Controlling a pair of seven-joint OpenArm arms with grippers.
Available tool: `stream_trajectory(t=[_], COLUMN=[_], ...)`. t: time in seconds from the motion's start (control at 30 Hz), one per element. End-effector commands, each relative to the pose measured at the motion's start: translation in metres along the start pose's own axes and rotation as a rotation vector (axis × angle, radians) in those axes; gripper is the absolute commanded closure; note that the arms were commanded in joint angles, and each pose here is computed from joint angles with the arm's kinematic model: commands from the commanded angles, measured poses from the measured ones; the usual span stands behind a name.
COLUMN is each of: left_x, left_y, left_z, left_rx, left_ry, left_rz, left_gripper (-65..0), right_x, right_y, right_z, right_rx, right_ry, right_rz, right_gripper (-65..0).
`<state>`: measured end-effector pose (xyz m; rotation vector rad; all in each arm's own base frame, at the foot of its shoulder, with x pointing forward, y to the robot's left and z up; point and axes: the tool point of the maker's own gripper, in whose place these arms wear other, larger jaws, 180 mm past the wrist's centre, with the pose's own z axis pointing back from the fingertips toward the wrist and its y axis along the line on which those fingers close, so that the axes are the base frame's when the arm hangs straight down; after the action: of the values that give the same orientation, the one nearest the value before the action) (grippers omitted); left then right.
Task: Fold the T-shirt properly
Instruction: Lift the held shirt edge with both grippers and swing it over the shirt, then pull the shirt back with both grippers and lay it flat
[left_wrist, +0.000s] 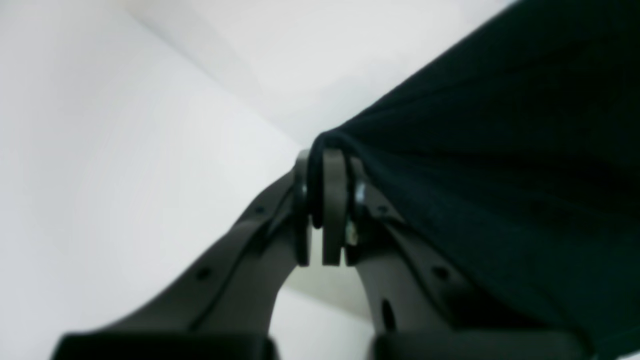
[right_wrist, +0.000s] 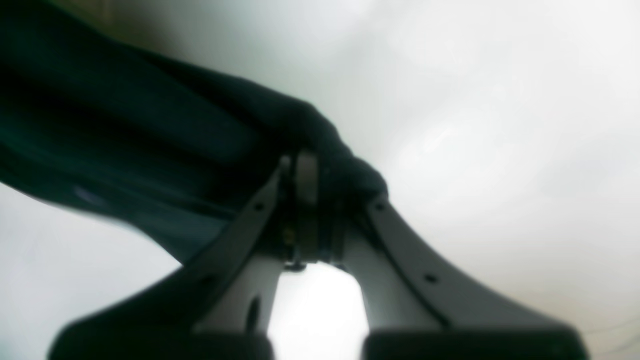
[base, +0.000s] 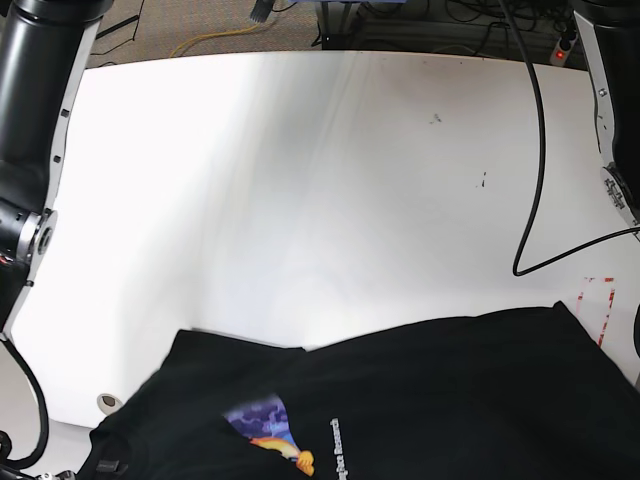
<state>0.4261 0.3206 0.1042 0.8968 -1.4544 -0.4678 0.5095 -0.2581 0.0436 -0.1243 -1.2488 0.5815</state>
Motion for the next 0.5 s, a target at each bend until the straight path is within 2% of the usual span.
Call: stream_trajectory(t=[0.0, 0.1, 0.3, 0.47], left_x=[0.006, -0.002, -0.027, -0.069], left_y=[0.011, -0.004, -0.040, -0.093], left_z=[0.003, 0.007, 0.032, 0.043], left_rx=[0.031, 0.012, -0.018, -0.125], left_ry=[-0.017, 0.008, 0.119, 0.263], left_rz=[0.000, -0.024, -0.096, -0.068], left_gripper=[0.0, 0.0, 0.0, 0.0], right_x=[0.006, -0.008, -0.078, -0.143], right_y=[-0.015, -0.012, 0.002, 0.017], right_z=[0.013, 0.011, 0.016, 0.021], right_rx=[-0.042, -0.035, 0.002, 0.020], right_ry=[-0.004, 0.021, 0.075, 0.145], right_rz=[0.002, 0.002, -0.067, -0.156], right_gripper=[0.0, 0.0, 0.0, 0.0])
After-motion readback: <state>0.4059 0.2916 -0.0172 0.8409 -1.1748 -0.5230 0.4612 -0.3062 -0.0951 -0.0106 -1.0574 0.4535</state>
